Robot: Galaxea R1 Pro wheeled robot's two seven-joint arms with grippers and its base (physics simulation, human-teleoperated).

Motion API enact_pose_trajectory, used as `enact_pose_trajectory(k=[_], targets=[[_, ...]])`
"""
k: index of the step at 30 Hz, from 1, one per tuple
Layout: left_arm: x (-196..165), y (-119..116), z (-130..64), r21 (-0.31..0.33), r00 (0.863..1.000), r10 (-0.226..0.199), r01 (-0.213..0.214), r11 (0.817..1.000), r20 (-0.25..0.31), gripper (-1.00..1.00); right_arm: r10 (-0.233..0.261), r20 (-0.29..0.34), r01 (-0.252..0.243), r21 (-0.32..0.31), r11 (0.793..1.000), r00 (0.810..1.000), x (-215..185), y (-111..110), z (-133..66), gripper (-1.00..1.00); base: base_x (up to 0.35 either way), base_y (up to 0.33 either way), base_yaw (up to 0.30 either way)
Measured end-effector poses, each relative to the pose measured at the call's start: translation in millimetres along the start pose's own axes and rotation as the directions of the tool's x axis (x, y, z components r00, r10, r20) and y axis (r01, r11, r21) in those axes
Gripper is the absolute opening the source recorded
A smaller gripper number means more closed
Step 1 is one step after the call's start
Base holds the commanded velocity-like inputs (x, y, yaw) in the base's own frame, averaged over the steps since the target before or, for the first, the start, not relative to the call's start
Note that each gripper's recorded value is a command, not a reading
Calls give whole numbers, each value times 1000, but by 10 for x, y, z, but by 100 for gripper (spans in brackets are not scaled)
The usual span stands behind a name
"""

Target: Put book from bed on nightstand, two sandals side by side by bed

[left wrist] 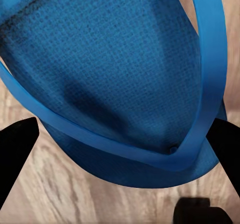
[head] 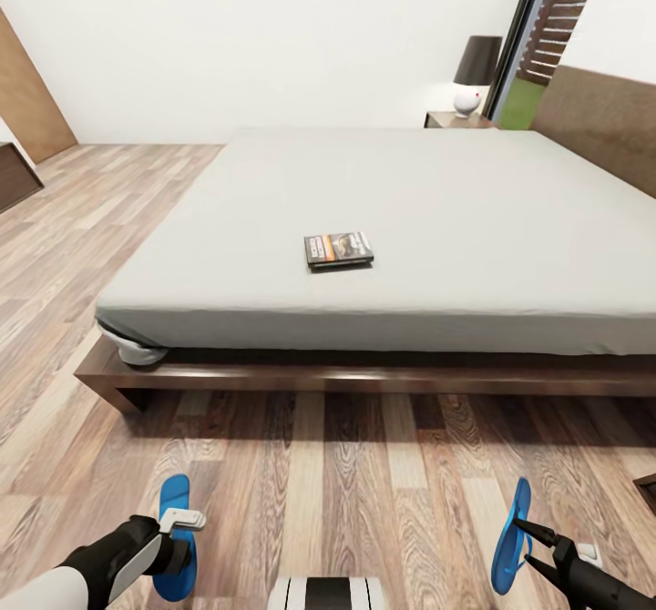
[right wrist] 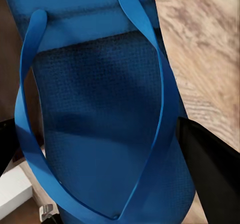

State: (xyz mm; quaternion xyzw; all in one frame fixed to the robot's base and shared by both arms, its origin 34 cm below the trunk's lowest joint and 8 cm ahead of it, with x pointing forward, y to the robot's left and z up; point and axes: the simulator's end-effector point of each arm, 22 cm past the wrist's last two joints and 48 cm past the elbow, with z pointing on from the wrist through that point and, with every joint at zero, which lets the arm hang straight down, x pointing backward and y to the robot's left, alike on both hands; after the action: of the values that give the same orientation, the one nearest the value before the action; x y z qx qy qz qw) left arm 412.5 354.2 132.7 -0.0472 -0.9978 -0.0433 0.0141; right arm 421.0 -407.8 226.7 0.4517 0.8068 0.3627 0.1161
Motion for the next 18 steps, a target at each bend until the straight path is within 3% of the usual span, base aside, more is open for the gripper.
enact_pose_trajectory(k=[9,14,18], targets=[[130,-37,131,5,999,4,-4,1000,-36,-100,15,-10,-15,24,1000,1000,12,-135,25,-100,0,0,0],[206,-51,202,7,998,5,-5,1000,-56,-100,23,-15,-25,-127,992,1000,16,156,32,-100,0,0,0],[267,-67,258,9,997,7,-7,1000,-72,-100,28,-22,-31,-167,985,999,35,202,36,-100,0,0,0]])
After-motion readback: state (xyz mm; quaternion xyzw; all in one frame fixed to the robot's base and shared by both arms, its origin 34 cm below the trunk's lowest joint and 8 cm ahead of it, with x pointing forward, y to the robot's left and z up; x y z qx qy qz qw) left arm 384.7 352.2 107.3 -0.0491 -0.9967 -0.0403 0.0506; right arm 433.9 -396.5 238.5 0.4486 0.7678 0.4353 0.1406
